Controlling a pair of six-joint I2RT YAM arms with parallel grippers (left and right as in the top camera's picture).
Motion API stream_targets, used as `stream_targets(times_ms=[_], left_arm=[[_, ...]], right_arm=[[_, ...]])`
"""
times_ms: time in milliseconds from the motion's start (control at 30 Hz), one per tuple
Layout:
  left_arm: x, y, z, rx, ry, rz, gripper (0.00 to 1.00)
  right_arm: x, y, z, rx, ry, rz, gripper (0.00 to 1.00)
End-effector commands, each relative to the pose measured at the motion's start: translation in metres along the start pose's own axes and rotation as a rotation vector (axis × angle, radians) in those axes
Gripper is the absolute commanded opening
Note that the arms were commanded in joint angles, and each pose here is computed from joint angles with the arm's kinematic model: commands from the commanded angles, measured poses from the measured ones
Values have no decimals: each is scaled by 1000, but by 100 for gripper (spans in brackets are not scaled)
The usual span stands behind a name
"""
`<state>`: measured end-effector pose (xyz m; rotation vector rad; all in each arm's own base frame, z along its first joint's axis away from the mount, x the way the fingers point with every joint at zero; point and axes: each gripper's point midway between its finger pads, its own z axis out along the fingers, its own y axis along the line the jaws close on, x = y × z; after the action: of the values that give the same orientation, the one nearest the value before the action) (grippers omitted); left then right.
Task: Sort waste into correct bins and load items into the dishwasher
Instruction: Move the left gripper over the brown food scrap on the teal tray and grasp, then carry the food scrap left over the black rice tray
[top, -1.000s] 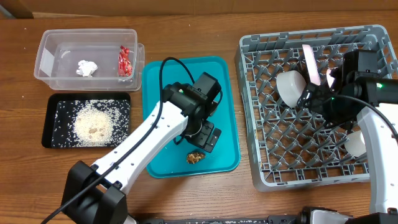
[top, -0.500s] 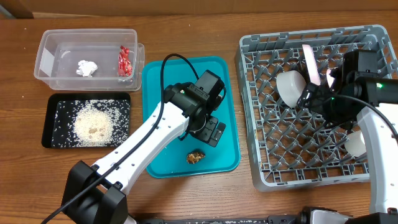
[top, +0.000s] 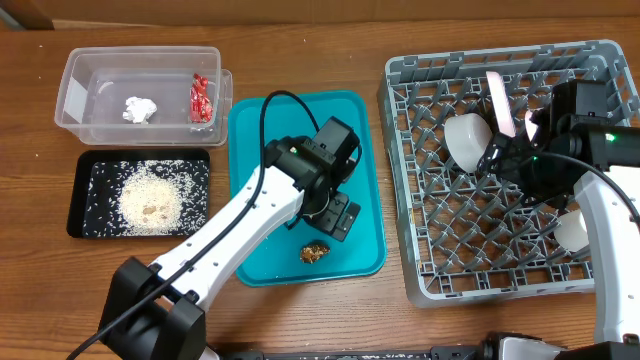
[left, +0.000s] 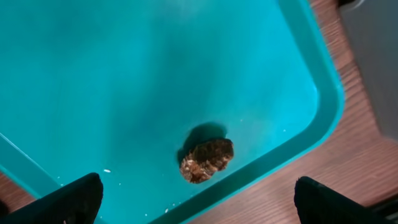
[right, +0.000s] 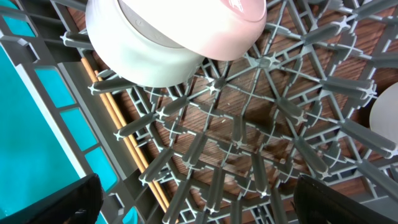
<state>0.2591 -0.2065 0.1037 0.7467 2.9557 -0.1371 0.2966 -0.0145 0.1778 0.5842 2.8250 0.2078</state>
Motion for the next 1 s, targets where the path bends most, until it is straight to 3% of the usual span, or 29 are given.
stream_targets(times_ms=[0, 500, 633, 767, 833, 900, 967], left_arm=[[21, 3, 25, -12, 67, 18, 100], [58, 6, 94, 2, 209, 24, 97], [64, 7, 107, -5, 256, 24, 80], [66, 7, 111, -8, 270, 25, 46], [66, 7, 110, -8, 269, 24, 23], [65, 7, 110, -9, 267, 17, 17], [62, 9, 107, -9, 265, 9, 4]], right_arm=[[-1, 0, 0, -4, -4, 3, 100], [-1, 0, 0, -4, -4, 3, 100], [-1, 0, 0, -4, -4, 3, 100], [-1, 0, 0, -4, -4, 3, 100], [-1, 0, 0, -4, -4, 3, 100], [-1, 0, 0, -4, -4, 3, 100], [-1, 0, 0, -4, -4, 3, 100]])
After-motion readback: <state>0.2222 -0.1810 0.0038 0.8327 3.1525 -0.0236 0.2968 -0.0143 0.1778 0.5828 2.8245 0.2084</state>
